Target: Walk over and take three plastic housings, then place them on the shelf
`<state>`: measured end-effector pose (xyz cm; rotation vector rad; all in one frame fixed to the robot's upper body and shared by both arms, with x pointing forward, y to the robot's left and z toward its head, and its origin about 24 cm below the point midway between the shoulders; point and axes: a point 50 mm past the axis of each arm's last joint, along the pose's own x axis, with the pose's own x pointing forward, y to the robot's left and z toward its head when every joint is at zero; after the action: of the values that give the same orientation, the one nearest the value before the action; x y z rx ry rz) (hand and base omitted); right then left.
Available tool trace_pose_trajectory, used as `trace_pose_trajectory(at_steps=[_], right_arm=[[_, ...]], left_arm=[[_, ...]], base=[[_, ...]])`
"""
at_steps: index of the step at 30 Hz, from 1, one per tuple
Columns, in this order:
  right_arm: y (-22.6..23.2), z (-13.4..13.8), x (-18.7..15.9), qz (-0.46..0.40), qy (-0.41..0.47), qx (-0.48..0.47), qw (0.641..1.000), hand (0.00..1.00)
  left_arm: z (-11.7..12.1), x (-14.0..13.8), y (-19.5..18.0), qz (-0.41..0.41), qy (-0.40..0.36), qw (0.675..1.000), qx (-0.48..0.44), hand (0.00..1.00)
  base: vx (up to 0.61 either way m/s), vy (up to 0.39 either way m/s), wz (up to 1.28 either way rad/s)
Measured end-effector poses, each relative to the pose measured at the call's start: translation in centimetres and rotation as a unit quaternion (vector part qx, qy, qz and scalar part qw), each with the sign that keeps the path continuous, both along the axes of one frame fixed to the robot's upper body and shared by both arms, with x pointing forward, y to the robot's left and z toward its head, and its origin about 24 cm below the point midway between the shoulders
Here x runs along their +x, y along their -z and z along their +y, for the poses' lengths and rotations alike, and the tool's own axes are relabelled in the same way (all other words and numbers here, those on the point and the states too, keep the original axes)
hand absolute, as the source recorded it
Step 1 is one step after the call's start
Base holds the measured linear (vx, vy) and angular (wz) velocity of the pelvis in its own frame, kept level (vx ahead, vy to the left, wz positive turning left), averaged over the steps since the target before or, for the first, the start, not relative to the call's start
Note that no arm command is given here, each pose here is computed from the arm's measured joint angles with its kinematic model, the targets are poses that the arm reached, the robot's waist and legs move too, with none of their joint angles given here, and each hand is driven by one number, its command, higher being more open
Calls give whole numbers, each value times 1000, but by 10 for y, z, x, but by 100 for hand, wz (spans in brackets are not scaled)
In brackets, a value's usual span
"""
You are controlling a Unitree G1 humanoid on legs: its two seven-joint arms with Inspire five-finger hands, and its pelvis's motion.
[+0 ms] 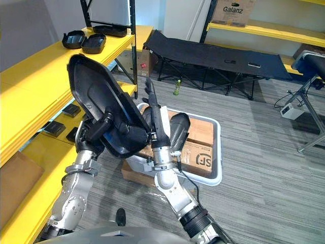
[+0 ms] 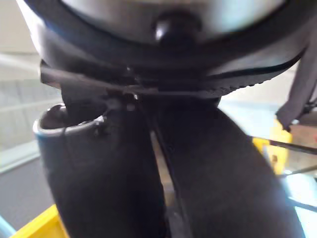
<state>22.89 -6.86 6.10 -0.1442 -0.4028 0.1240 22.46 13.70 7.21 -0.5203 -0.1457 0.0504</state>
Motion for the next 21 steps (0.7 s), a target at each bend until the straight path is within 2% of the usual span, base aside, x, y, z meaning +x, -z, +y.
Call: trace_pose_trajectory(at_steps=[4,9,12,14,19,21], right_arm=[[10,-2,-3,48,1,32,998,100],[30,-11,-7,116,12,54,992,100],[36,-12,-14,134,-37,49,989,100],[34,-13,-17,136,-64,55,987,100],[-2,-12,-23,88,-179,213,956,100],[-12,-20,-23,62,-177,247,951,100]], left_arm=[[4,-1,-3,0,-54,997,51,0],[33,-14,3,38,-234,961,140,0],[52,-24,2,51,-326,930,162,0],[57,-28,-3,44,-359,916,174,0],[58,-33,-25,-11,-408,887,213,0],[59,-34,-26,-17,-411,887,210,0]], base=[[0,0,0],[0,0,-3],[7,-3,-11],[27,-8,-4],[29,-7,-5],[7,3,-16]])
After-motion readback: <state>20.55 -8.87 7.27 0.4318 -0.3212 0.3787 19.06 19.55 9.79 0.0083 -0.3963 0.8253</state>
